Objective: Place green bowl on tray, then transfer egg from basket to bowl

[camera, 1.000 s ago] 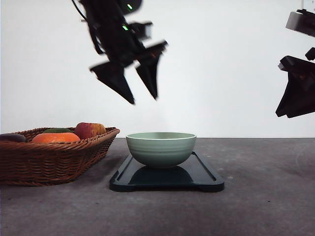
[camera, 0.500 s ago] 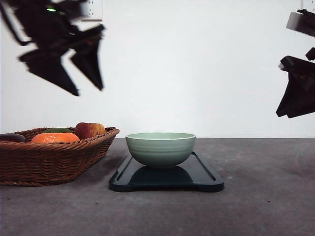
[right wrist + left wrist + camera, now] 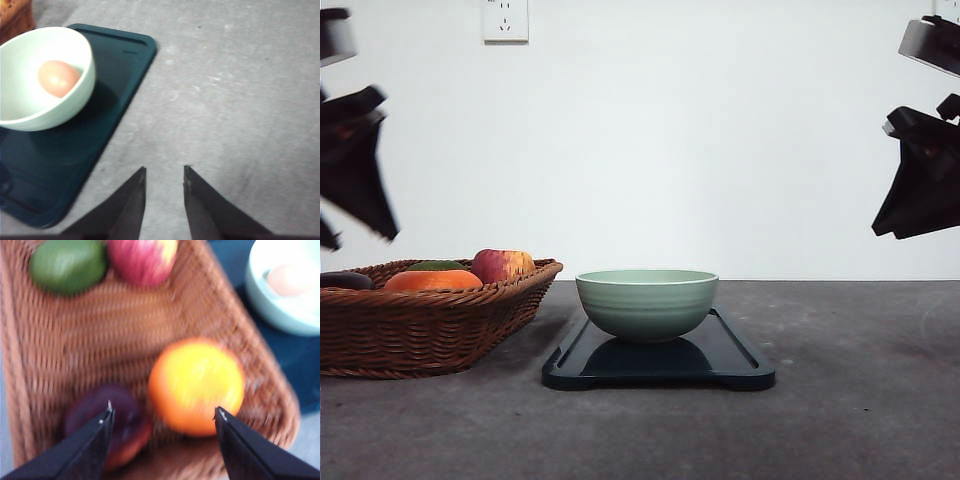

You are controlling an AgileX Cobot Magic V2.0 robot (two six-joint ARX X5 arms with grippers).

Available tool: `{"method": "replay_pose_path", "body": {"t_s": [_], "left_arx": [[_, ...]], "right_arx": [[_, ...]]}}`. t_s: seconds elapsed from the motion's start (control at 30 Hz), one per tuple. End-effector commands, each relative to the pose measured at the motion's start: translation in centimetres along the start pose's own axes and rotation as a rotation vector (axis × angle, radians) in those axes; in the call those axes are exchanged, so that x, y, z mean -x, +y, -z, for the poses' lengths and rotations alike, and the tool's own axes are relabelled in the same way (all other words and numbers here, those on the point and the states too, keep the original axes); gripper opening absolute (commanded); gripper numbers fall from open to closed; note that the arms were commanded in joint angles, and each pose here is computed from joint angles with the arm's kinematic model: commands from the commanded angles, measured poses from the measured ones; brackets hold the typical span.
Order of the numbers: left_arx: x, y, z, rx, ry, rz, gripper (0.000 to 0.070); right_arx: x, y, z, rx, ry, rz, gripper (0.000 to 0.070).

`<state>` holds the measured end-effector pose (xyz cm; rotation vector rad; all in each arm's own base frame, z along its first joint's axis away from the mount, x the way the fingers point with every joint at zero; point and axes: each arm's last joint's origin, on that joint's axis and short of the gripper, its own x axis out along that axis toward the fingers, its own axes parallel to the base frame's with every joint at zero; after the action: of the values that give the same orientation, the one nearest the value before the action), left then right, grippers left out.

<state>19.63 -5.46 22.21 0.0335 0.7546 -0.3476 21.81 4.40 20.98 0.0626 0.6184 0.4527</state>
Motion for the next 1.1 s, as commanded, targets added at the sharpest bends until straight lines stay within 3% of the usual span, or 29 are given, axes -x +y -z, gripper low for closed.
{"method": "replay_pose_path", "body": {"t_s": [0.0, 0.4, 0.43, 0.47, 0.5, 0.53, 0.57, 1.07], "left_arx": [[-0.1, 0.1, 0.6, 0.015, 0.007, 0.007, 0.0389], [1.0, 0.2, 0.9, 0.056, -0.078, 0.0, 0.0377], [1.0, 0.2, 0.9, 0.054, -0.078, 0.0, 0.0308], [1.0, 0.2, 0.9, 0.051, -0.078, 0.0, 0.0181], [1.0, 0.2, 0.9, 0.048, -0.078, -0.001, 0.0098], [1.0, 0.2, 0.9, 0.046, -0.077, -0.001, 0.0031], [1.0, 0.2, 0.9, 0.046, -0.077, -0.001, 0.0012], [1.0, 0.2, 0.8, 0.048, -0.08, -0.001, 0.0]], "right_arx": [[-0.2, 0.2, 0.0, -0.005, 0.005, -0.023, 0.0143], [-0.6, 1.9, 0.1, 0.046, 0.022, -0.131, 0.0144], [-0.6, 1.9, 0.1, 0.046, 0.023, -0.135, 0.0128], [-0.6, 1.9, 0.1, 0.046, 0.022, -0.138, 0.0097], [-0.6, 1.9, 0.1, 0.047, 0.018, -0.138, 0.0055], [-0.6, 1.9, 0.0, 0.05, 0.011, -0.137, 0.0009], [-0.6, 1.9, 0.0, 0.05, 0.007, -0.138, 0.0003], [-0.5, 2.0, -0.1, 0.046, 0.002, -0.167, 0.0003]]}}
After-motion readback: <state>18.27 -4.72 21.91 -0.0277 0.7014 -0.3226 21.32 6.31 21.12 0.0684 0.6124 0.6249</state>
